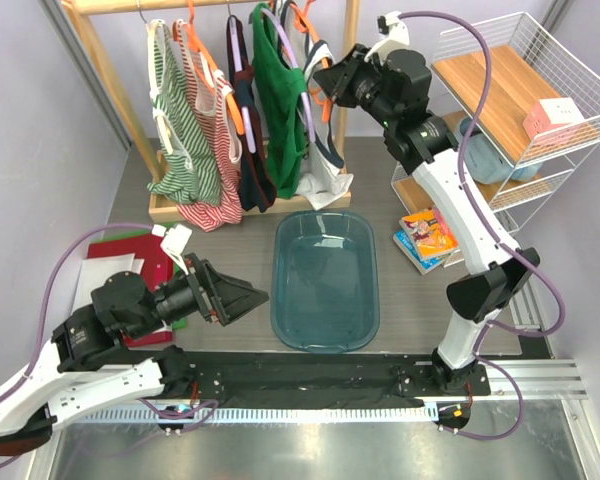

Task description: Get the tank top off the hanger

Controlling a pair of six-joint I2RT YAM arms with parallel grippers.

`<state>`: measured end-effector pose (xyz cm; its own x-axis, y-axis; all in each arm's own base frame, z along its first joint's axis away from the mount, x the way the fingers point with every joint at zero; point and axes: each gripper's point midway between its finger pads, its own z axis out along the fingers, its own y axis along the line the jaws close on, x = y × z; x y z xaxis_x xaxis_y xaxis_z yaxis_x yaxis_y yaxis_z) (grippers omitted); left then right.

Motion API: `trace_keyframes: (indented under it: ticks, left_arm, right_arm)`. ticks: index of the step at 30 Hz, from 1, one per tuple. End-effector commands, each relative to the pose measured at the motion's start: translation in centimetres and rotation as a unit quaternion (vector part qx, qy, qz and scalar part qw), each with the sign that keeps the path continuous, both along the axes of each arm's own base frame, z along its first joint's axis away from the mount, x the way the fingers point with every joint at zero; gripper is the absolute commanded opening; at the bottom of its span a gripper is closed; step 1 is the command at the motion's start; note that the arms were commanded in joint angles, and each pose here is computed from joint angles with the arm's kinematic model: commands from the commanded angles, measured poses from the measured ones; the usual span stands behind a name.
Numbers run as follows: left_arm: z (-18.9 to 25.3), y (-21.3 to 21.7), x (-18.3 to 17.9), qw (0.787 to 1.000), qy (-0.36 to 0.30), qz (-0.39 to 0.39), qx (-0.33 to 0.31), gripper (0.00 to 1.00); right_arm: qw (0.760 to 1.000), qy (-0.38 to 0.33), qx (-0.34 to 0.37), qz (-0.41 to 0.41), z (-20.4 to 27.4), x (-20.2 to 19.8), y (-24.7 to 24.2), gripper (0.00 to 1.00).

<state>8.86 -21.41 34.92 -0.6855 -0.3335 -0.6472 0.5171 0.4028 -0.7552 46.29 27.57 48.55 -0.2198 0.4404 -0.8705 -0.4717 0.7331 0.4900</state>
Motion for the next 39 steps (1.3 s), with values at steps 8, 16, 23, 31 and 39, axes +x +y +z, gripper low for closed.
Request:
trace_keyframes:
  ticks: [8,16,23,31,39]
  left_arm:
    - [2.7,-1.0,-0.5,0.999,-0.009,-0.023,-0.029,0.94]
    - [3.7,-2.0,-0.8,0.998,-0.010,-0.045,-0.039,0.94]
    - [4.1,-3.0,-0.6,0.998,-0.013,-0.055,-0.036,0.94]
    - [6.3,-4.3,-2.0,0.992,-0.024,-0.106,-0.070,0.94]
    - [6.6,-3.0,-1.7,0.994,-0.032,-0.083,-0.056,0.94]
  right_arm:
    - [0.981,-0.160,0.099,-0.037,12.5,-9.4,-6.1,0.01]
    - [0.987,-0.150,0.064,-0.005,10.9,-14.4,-7.5,0.01]
    - [0.986,-0.156,0.053,-0.005,10.6,-19.0,-9.9,0.01]
    - [0.984,-0.171,0.055,0.003,12.8,-23.6,-11.9,0.01]
    - [0.981,-0.181,0.062,0.039,15.5,-29.8,-13.8,0.01]
